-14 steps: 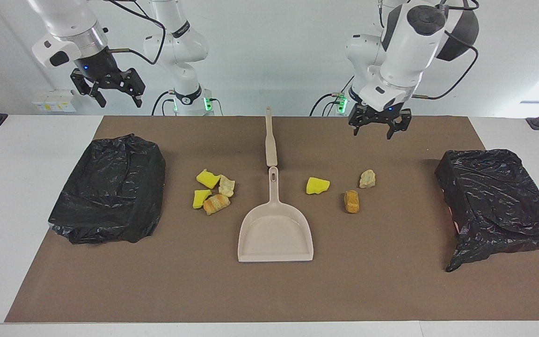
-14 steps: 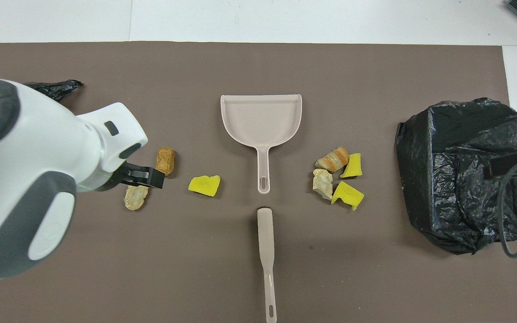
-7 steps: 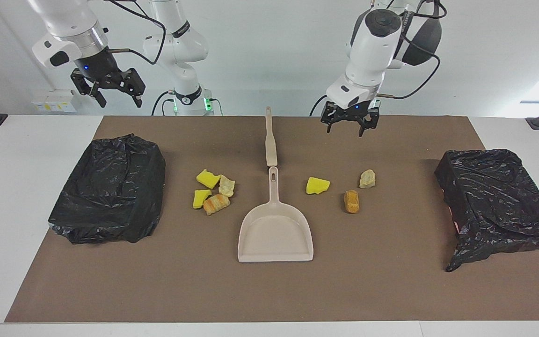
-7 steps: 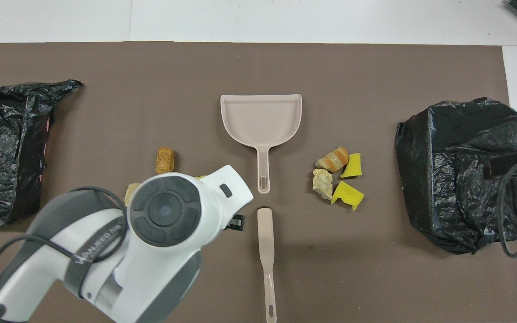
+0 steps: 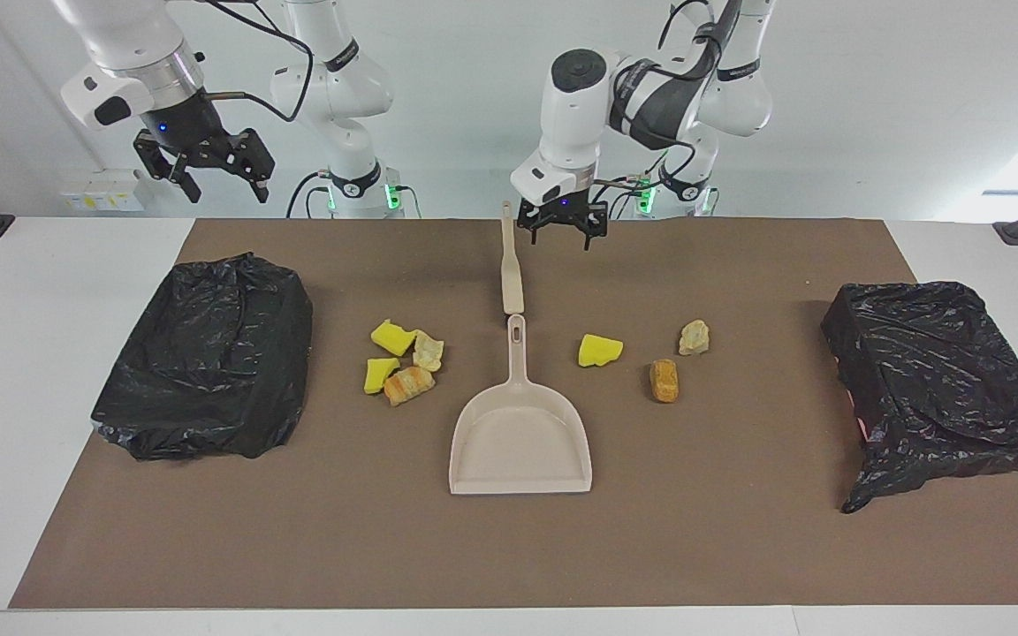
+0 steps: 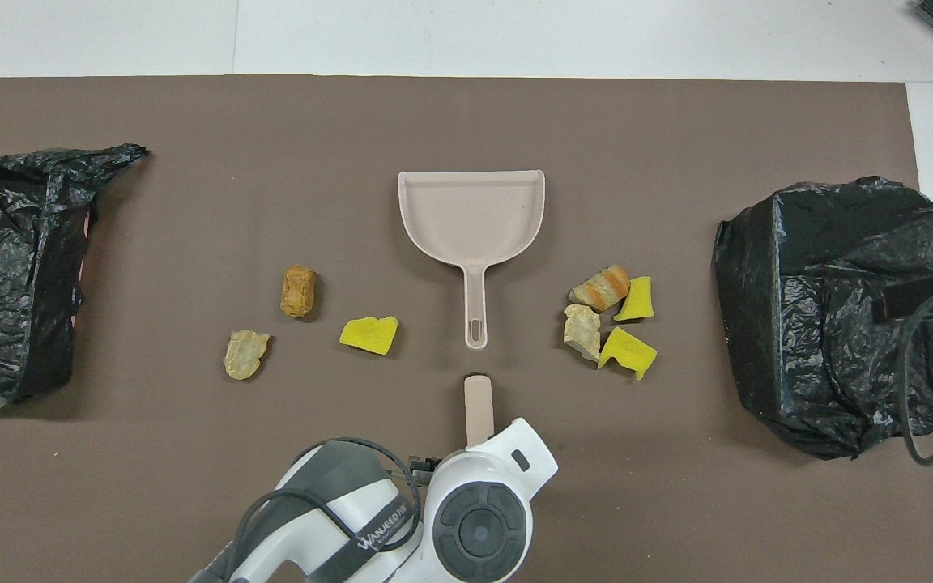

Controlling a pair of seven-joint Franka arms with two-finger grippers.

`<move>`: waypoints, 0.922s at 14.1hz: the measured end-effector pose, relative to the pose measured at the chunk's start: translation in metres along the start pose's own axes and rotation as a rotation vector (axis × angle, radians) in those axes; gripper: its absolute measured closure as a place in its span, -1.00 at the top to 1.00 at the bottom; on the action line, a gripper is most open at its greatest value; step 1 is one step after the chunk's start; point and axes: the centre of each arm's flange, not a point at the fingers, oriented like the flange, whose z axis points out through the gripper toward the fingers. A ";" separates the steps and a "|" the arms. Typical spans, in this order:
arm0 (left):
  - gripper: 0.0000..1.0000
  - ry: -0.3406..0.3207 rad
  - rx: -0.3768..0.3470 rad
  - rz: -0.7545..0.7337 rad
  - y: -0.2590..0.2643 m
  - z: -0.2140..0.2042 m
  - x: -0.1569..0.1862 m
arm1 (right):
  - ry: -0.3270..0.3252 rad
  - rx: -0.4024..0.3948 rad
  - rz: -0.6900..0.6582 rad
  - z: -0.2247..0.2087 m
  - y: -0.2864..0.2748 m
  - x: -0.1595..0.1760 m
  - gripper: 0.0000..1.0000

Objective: Sweep and dump trash in bin
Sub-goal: 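Reach the left gripper to the beige brush handle and grasp it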

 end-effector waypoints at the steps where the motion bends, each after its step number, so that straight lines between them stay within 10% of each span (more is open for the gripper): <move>1: 1.00 -0.004 -0.007 -0.004 0.007 0.004 -0.009 | 0.000 0.000 0.000 0.000 0.000 0.000 1.00; 13: 0.91 -0.044 -0.014 -0.053 0.024 0.044 -0.031 | 0.000 0.000 0.000 0.000 0.000 0.000 1.00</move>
